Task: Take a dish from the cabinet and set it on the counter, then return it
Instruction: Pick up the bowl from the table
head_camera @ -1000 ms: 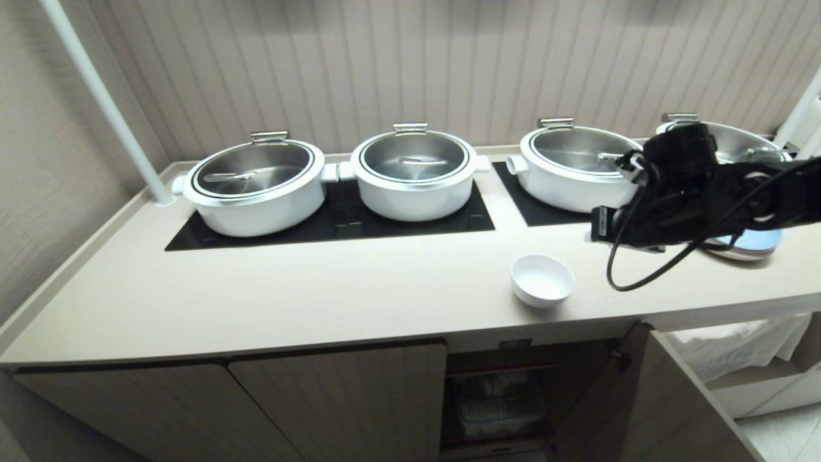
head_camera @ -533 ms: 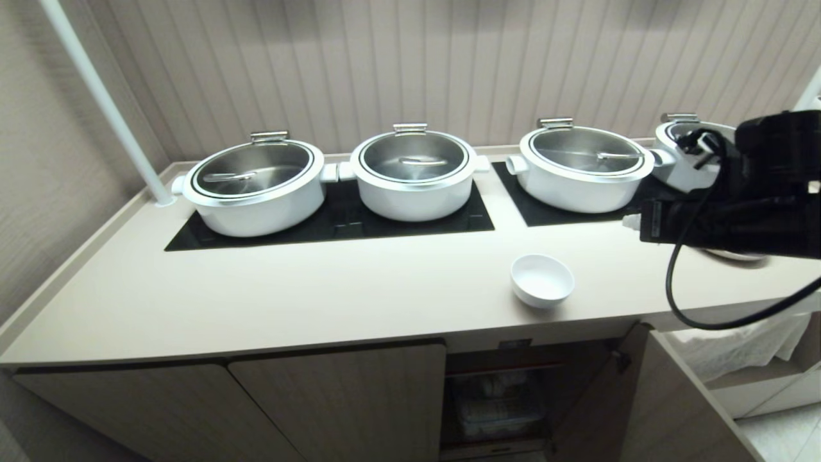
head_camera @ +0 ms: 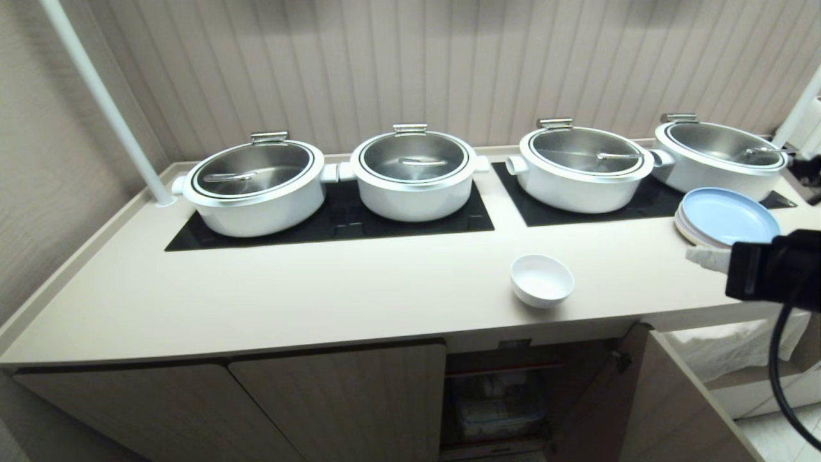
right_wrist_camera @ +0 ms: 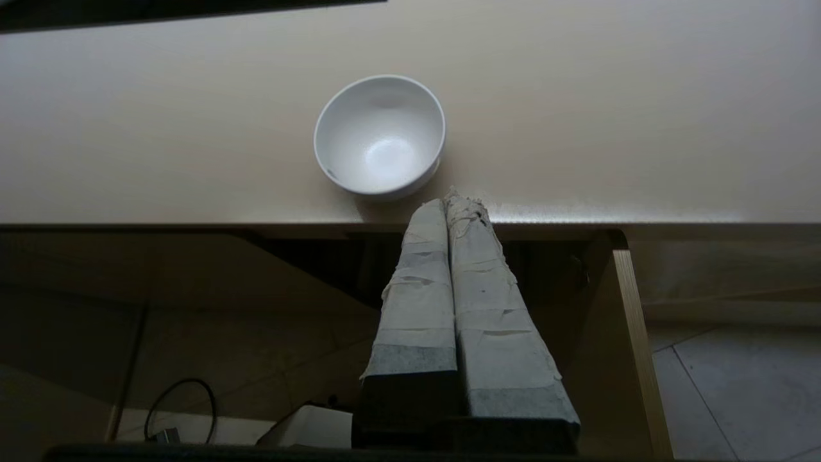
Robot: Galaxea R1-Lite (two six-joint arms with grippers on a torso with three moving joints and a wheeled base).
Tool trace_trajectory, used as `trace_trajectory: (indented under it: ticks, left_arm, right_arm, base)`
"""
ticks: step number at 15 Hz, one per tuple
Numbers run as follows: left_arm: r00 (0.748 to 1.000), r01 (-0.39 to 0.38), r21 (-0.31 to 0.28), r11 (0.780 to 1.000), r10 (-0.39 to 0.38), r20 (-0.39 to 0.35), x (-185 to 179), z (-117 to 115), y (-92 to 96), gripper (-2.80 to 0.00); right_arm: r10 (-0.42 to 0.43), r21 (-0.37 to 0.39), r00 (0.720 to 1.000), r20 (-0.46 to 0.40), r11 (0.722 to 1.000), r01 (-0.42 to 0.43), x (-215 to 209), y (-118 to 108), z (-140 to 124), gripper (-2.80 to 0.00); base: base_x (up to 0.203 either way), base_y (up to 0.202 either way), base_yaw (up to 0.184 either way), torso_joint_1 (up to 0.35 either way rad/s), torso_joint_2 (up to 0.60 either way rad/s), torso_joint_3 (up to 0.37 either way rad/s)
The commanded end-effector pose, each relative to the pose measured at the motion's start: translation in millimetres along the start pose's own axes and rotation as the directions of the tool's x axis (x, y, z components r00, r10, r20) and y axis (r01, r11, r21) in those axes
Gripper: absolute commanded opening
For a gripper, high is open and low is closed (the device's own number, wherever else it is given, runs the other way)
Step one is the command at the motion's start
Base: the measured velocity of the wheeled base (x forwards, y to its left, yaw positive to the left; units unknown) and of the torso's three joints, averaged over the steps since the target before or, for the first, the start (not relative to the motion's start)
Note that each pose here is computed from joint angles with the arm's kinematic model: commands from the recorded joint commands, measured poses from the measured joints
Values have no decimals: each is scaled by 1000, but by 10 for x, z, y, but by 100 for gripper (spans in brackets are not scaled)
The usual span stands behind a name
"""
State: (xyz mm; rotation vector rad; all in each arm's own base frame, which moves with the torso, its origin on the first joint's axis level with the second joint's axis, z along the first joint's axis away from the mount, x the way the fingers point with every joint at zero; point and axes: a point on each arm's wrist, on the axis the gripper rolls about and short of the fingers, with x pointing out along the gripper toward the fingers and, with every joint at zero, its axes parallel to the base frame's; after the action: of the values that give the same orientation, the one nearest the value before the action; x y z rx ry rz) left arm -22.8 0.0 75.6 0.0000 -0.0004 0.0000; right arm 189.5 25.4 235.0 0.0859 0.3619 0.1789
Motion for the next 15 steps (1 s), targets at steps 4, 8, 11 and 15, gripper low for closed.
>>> trace_trajectory:
  ticks: [4, 8, 11, 15]
  left_arm:
    - [1000, 0, 0, 1000, 0, 0, 0, -1, 0, -280]
    - [1000, 1, 0, 1000, -1, 1, -1, 3, 0, -280]
    - [1000, 0, 0, 1000, 0, 1, -1, 3, 0, -280]
    - [1000, 0, 0, 1000, 0, 0, 0, 1, 0, -280]
  right_arm:
    - [-1, -68, 1000, -12, 998, 0, -507, -18, -568, -280]
    - [-11, -113, 999, -41, 994, 6, -625, -67, -1088, -280]
    - [-51, -169, 999, -10, 984, 49, -716, -125, -1418, -280]
    - [-98, -216, 995, 15, 971, 99, -847, -156, -1683, -280]
  base:
    - [0, 0, 0, 0, 0, 0]
    - [0, 0, 0, 0, 0, 0]
    - [0, 0, 0, 0, 0, 0]
    - [0, 0, 0, 0, 0, 0]
